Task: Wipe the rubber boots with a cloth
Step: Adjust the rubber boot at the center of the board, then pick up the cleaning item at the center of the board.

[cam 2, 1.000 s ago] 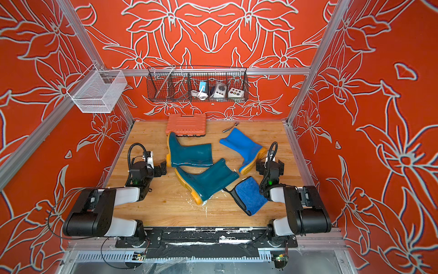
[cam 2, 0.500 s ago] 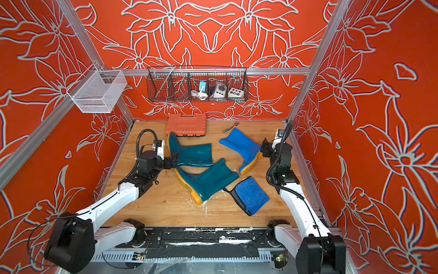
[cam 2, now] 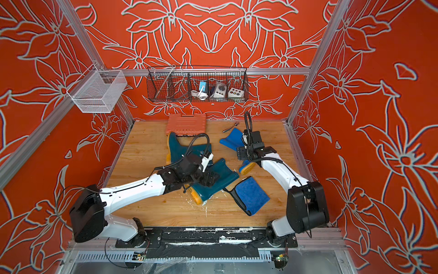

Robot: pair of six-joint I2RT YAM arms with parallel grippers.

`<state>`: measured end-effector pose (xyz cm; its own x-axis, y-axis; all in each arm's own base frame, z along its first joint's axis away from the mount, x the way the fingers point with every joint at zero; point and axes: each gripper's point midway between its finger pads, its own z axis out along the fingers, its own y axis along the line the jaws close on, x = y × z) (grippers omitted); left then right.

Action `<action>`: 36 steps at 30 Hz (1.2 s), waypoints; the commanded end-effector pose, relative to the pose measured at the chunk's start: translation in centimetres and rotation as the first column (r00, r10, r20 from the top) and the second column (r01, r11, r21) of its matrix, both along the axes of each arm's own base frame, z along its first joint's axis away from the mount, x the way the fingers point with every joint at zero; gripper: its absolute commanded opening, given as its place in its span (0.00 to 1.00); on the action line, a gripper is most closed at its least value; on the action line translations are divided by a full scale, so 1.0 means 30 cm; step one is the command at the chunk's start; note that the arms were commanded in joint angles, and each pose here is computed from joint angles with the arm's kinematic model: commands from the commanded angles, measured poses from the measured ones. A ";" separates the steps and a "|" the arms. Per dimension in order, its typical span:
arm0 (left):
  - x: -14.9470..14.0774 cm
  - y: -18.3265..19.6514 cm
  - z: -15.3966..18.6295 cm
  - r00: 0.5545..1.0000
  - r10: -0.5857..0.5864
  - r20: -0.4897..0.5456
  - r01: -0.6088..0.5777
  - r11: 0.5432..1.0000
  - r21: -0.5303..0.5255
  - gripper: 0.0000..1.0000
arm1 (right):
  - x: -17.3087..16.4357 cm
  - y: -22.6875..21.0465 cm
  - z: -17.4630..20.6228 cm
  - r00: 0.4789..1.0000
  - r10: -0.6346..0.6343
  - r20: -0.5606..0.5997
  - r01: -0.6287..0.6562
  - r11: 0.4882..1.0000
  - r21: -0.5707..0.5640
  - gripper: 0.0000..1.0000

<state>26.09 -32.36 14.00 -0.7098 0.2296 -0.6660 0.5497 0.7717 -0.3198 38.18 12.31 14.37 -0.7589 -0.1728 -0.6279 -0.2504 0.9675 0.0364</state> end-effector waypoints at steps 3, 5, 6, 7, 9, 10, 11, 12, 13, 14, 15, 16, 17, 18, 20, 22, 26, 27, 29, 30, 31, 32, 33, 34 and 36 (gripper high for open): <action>-0.067 0.097 -0.210 0.978 0.119 -0.170 -0.086 0.978 0.190 0.80 | -0.081 0.118 -0.064 0.984 0.114 -0.134 -0.097 0.987 0.124 0.71; -0.074 0.173 -0.247 0.971 0.180 -0.159 -0.131 0.951 0.280 0.81 | -0.132 0.195 -0.100 0.970 0.184 -0.161 -0.162 0.977 0.140 0.70; -0.077 0.210 -0.257 0.966 0.210 -0.151 -0.154 0.937 0.314 0.81 | -0.153 0.221 -0.119 0.963 0.204 -0.174 -0.181 0.973 0.141 0.70; -0.080 0.255 -0.267 0.959 0.245 -0.142 -0.183 0.919 0.348 0.82 | -0.175 0.249 -0.139 0.956 0.223 -0.188 -0.198 0.969 0.147 0.70; -0.086 0.333 -0.282 0.943 0.301 -0.140 -0.226 0.891 0.395 0.83 | -0.206 0.301 -0.166 0.945 0.254 -0.206 -0.218 0.959 0.183 0.69; -0.087 0.374 -0.284 0.932 0.334 -0.141 -0.252 0.876 0.410 0.83 | -0.221 0.327 -0.176 0.939 0.271 -0.214 -0.229 0.952 0.202 0.68; -0.086 0.406 -0.285 0.924 0.356 -0.142 -0.271 0.868 0.416 0.83 | -0.233 0.359 -0.179 0.932 0.292 -0.216 -0.246 0.945 0.218 0.68; -0.084 0.427 -0.282 0.918 0.370 -0.142 -0.285 0.865 0.414 0.83 | -0.241 0.379 -0.179 0.926 0.307 -0.218 -0.259 0.940 0.223 0.67; -0.081 0.444 -0.272 0.914 0.381 -0.141 -0.298 0.865 0.404 0.83 | -0.249 0.401 -0.172 0.921 0.325 -0.216 -0.278 0.934 0.224 0.67; -0.079 0.457 -0.260 0.912 0.387 -0.137 -0.308 0.866 0.394 0.83 | -0.255 0.415 -0.158 0.918 0.335 -0.210 -0.289 0.931 0.222 0.67; -0.077 0.463 -0.246 0.912 0.388 -0.132 -0.314 0.868 0.385 0.83 | -0.259 0.417 -0.141 0.920 0.334 -0.203 -0.290 0.932 0.217 0.67; -0.074 0.463 -0.228 0.914 0.386 -0.124 -0.317 0.872 0.372 0.84 | -0.261 0.406 -0.119 0.928 0.321 -0.190 -0.281 0.937 0.208 0.68; -0.072 0.462 -0.209 0.916 0.383 -0.118 -0.320 0.877 0.359 0.84 | -0.264 0.374 -0.100 0.942 0.283 -0.182 -0.251 0.951 0.181 0.70; -0.072 0.459 -0.194 0.918 0.379 -0.117 -0.320 0.881 0.348 0.85 | -0.272 0.330 -0.089 0.955 0.234 -0.182 -0.210 0.968 0.140 0.73; -0.074 0.453 -0.169 0.919 0.377 -0.119 -0.324 0.890 0.321 0.86 | -0.316 0.210 -0.070 0.976 0.116 -0.182 -0.111 0.993 0.038 0.76; -0.075 0.450 -0.155 0.915 0.380 -0.134 -0.331 0.899 0.288 0.87 | -0.379 0.083 -0.092 0.978 -0.016 -0.208 0.001 0.997 -0.071 0.78; -0.075 0.439 -0.132 0.908 0.375 -0.186 -0.337 0.919 0.205 0.87 | -0.538 -0.038 -0.176 0.935 -0.104 -0.339 0.049 0.985 -0.168 0.80; -0.075 0.441 -0.128 0.906 0.373 -0.197 -0.338 0.921 0.192 0.87 | -0.574 -0.056 -0.201 0.922 -0.124 -0.367 0.062 0.982 -0.177 0.80; -0.077 0.449 -0.122 0.906 0.371 -0.206 -0.337 0.924 0.180 0.87 | -0.621 -0.059 -0.254 0.904 -0.136 -0.405 0.082 0.986 -0.146 0.80; -0.075 0.458 -0.119 0.905 0.373 -0.206 -0.341 0.923 0.176 0.87 | -0.644 -0.049 -0.288 0.893 -0.135 -0.429 0.095 0.989 -0.113 0.79; -0.076 0.465 -0.117 0.904 0.374 -0.206 -0.343 0.923 0.172 0.87 | -0.658 -0.034 -0.314 0.885 -0.130 -0.448 0.106 0.991 -0.079 0.77; -0.077 0.472 -0.117 0.904 0.375 -0.206 -0.344 0.923 0.171 0.87 | -0.663 -0.015 -0.331 0.879 -0.120 -0.461 0.113 0.993 -0.044 0.74; -0.078 0.481 -0.116 0.903 0.376 -0.208 -0.345 0.923 0.170 0.87 | -0.668 0.010 -0.351 0.872 -0.104 -0.477 0.118 0.993 -0.002 0.68; -0.081 0.489 -0.116 0.901 0.378 -0.212 -0.347 0.923 0.167 0.87 | -0.669 0.035 -0.366 0.866 -0.091 -0.492 0.124 0.992 0.035 0.62; -0.087 0.502 -0.115 0.900 0.379 -0.216 -0.350 0.923 0.162 0.87 | -0.667 0.078 -0.390 0.856 -0.069 -0.513 0.139 0.985 0.099 0.51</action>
